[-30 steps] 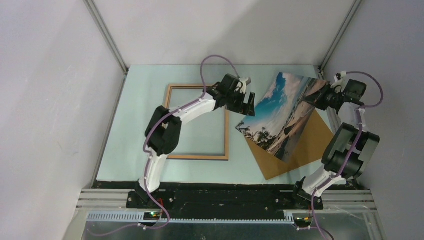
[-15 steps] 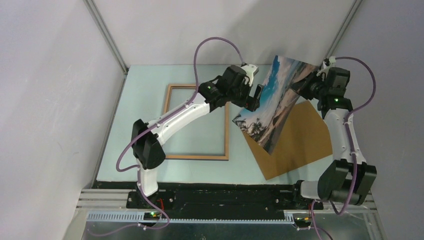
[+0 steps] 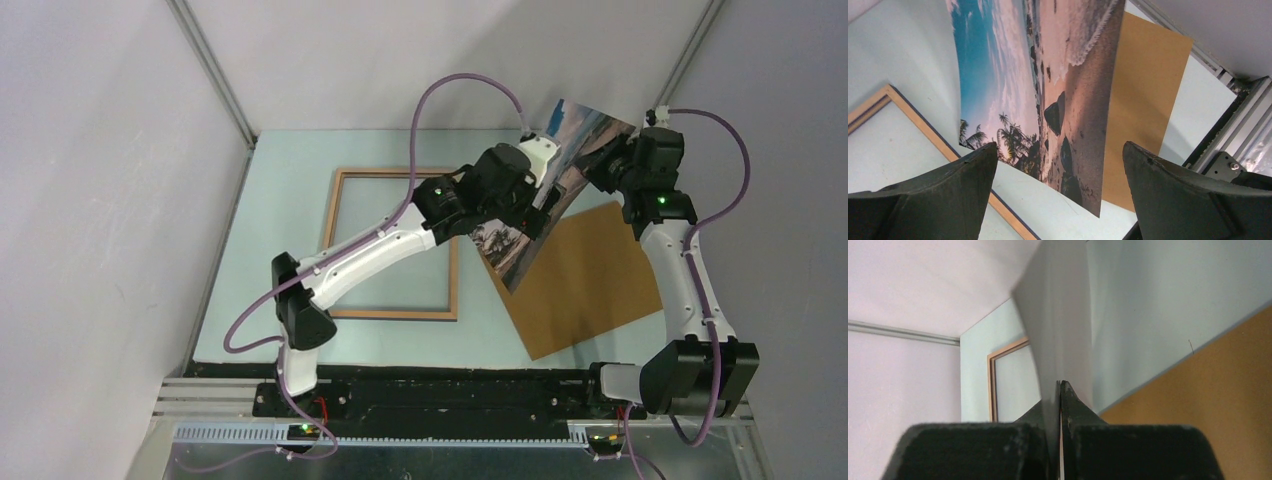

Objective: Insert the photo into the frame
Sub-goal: Pick up the photo at the center of the board, then turn over the photo from the photo frame.

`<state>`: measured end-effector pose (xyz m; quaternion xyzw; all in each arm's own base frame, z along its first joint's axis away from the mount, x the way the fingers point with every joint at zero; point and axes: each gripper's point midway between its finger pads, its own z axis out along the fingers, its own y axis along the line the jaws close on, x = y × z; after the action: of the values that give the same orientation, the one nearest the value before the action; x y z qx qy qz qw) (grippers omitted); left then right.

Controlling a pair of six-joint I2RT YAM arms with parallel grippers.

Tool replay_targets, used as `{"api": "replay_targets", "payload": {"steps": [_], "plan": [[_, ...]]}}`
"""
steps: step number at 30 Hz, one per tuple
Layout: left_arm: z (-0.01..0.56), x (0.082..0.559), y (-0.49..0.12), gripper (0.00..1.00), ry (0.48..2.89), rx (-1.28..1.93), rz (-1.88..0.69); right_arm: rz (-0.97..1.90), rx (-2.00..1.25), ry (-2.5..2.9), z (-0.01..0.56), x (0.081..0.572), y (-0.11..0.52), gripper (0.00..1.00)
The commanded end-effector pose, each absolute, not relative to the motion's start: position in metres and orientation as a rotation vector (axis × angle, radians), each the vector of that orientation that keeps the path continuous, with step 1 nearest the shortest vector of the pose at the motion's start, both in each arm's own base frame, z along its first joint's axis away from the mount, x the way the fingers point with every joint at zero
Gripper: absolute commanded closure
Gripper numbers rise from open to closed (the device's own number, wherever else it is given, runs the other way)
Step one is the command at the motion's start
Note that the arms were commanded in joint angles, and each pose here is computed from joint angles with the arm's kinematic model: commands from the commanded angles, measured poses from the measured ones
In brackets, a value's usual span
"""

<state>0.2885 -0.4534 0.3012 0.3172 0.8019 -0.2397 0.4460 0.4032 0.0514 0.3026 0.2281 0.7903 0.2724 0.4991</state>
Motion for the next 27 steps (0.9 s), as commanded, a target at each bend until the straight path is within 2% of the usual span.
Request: {"api": "replay_targets", "payload": {"steps": [1,14,20,27], "plan": [[0.308,0.288,-0.465,0.00,1.916,0.828,-0.505,0.666,0.585,1.845,0.329,0.401,0.049,1.00],[0.286,0.281,-0.502,0.02,1.847,0.941,-0.386,0.691,0.604,1.822,0.340,0.387,0.049,1.00],[0.281,0.292,-0.506,0.10,1.811,0.965,-0.288,0.702,0.607,1.811,0.344,0.380,0.050,1.00],[0.277,0.301,-0.511,0.26,1.787,0.977,-0.234,0.694,0.609,1.814,0.341,0.379,0.048,1.00]]}}
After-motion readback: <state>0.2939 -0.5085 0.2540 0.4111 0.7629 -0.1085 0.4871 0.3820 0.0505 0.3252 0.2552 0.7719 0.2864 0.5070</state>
